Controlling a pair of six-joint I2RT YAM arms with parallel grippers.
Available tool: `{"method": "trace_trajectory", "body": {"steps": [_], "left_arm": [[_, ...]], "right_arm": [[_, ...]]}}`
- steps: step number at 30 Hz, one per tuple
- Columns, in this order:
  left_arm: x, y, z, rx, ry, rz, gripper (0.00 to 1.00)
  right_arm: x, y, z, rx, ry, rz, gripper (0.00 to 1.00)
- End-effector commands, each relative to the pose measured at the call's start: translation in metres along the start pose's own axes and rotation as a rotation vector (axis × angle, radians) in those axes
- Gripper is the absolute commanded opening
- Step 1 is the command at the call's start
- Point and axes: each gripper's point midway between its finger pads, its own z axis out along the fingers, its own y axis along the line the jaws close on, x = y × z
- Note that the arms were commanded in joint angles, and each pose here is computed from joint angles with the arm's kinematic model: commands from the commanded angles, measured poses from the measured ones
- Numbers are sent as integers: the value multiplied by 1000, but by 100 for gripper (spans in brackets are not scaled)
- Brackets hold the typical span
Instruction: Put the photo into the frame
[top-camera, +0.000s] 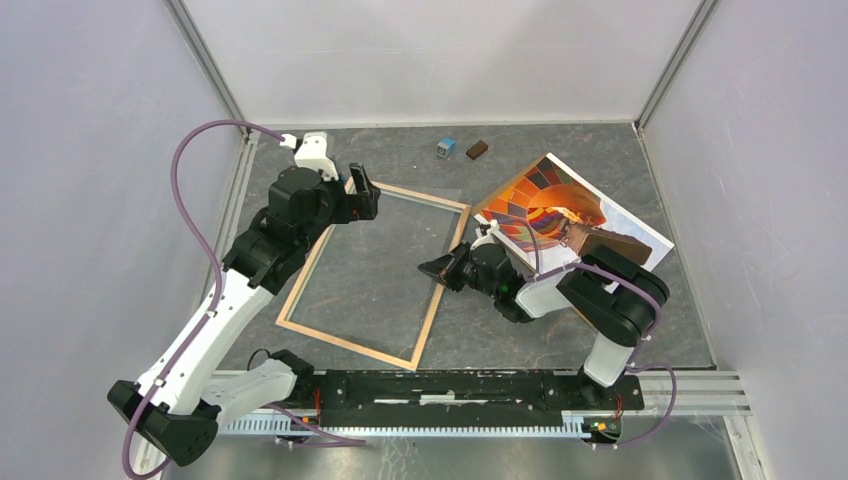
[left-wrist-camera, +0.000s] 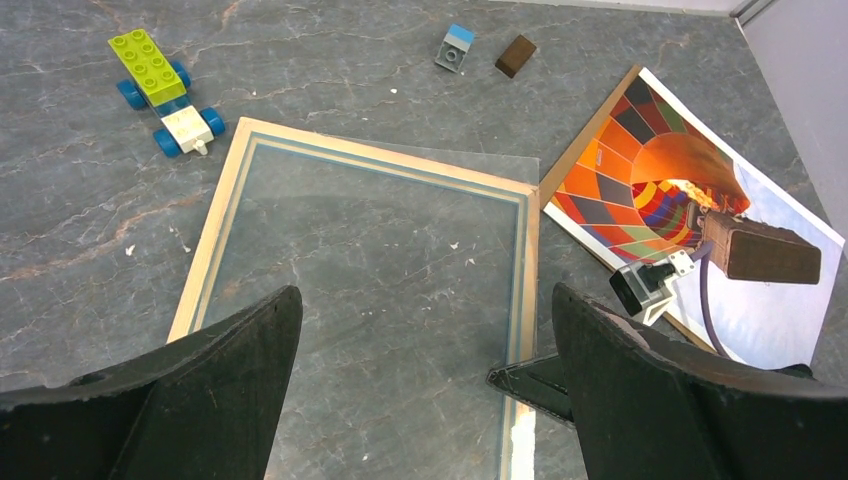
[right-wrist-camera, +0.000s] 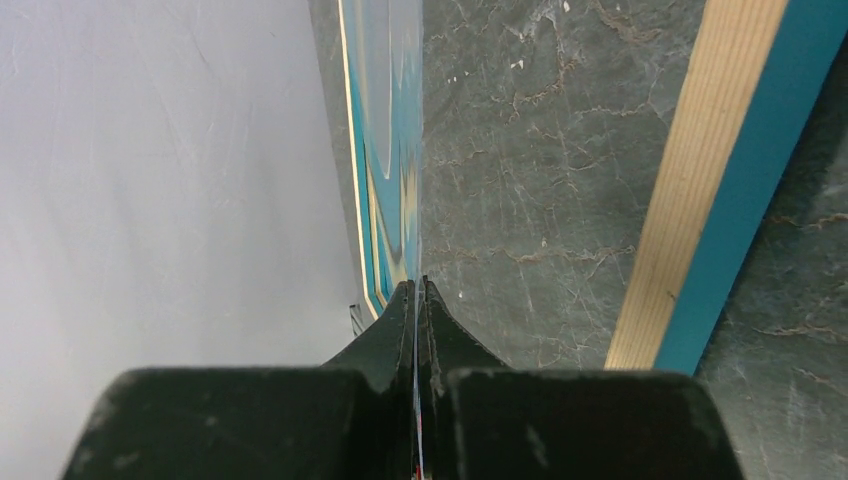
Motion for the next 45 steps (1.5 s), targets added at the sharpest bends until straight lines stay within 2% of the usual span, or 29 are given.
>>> {"method": "trace_trajectory", "body": {"steps": [1,18,41,42,45], "left_arm": [[-15,0,-3,-3,-68,10,100],[-14,-4,-4,10,-69,10,100],[-10,-7,-2,21,-59,10,100],[-10,-7,-2,22,-58,10,100],[-9,-7,-1,21,-56,11,100]], "right_arm": [[-3,21,-3,-73,-28,-19,0],[8,8,-4,-27,-32,60,0],[21,-5,-7,-24,9,56,0],[20,-5,-6,-25,7,43,2],[26,-5,-1,-27,45,-20,24]]}}
